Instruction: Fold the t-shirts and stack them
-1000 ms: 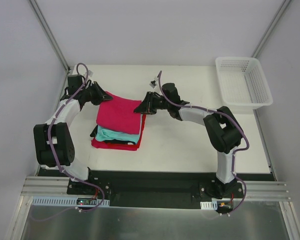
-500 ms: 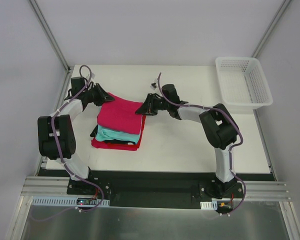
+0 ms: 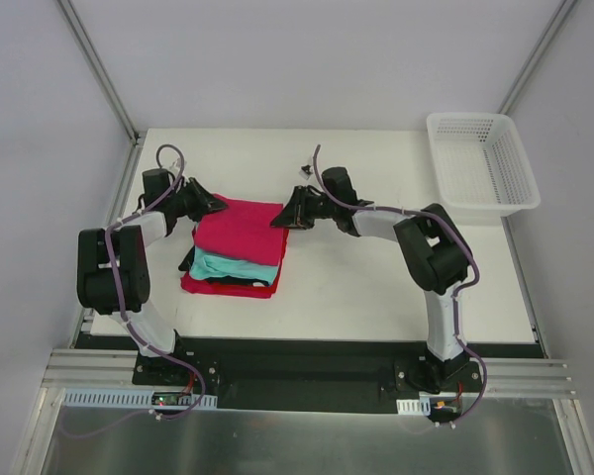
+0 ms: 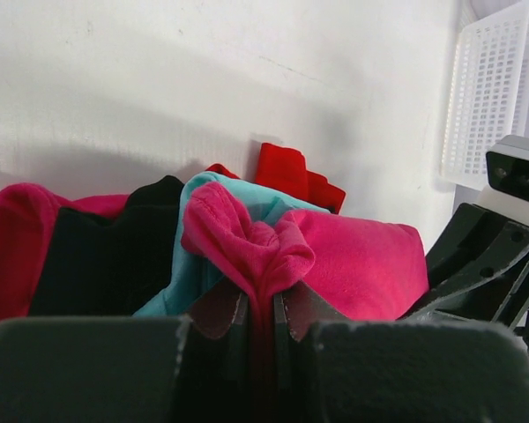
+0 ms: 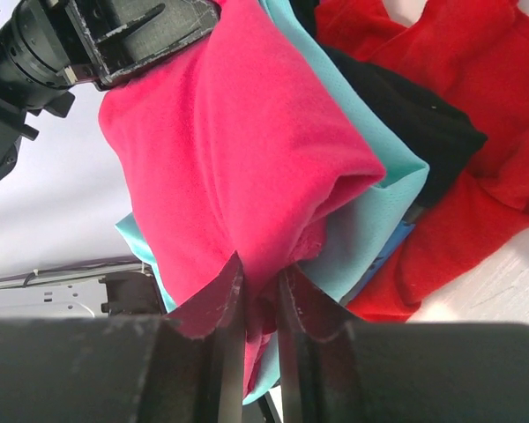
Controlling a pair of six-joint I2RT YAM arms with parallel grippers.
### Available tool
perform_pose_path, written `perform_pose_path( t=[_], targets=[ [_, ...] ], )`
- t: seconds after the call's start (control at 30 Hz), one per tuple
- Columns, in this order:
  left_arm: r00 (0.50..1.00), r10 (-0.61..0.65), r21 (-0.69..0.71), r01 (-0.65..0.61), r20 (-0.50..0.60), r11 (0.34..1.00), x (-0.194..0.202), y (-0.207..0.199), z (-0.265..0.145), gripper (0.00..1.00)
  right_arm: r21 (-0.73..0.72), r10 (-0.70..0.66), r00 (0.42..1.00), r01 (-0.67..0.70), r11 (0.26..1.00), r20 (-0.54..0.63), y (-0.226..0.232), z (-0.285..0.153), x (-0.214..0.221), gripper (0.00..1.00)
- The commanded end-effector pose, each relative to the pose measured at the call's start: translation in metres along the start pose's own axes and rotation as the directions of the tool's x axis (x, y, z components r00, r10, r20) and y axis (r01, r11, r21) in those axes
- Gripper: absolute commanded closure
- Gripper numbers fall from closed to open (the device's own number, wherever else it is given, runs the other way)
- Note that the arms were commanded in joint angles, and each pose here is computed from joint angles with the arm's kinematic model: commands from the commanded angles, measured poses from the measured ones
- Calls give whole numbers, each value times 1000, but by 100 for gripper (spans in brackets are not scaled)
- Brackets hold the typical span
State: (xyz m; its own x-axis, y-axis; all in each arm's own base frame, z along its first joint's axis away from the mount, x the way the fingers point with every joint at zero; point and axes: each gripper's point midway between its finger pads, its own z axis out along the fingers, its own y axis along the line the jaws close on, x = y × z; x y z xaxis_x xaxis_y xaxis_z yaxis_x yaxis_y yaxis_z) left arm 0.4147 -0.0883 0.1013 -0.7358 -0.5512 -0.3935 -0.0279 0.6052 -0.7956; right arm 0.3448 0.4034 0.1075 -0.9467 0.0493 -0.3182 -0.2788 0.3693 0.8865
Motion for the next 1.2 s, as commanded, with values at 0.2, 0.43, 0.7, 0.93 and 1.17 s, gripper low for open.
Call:
perform_pose_path(
  t=[0.2, 0.43, 0.7, 0.93, 1.17],
  targets=[
    [995, 16, -17, -15, 96, 1000, -21, 13, -15, 85, 78, -29, 1000, 28, 997, 11, -30, -27, -17, 64],
    [990, 0, -70, 9, 141, 998, -30, 25, -29, 1, 151, -27, 1000, 27, 988, -7, -44, -36, -15, 4],
    [977, 23, -95, -2, 214, 995, -61, 26, -59, 1, 191, -52, 999, 49, 980, 6, -43, -56, -22, 4],
    [971, 54, -61, -41, 233, 997, -74, -8, -89, 1, 215, -84, 996, 75, 974, 33, -24, -88, -25, 4],
    [986, -45, 73, 33, 161, 997, -30, -42, -108, 1, 189, -109, 993, 99, 977, 40, 29, -101, -3, 4]
  ],
)
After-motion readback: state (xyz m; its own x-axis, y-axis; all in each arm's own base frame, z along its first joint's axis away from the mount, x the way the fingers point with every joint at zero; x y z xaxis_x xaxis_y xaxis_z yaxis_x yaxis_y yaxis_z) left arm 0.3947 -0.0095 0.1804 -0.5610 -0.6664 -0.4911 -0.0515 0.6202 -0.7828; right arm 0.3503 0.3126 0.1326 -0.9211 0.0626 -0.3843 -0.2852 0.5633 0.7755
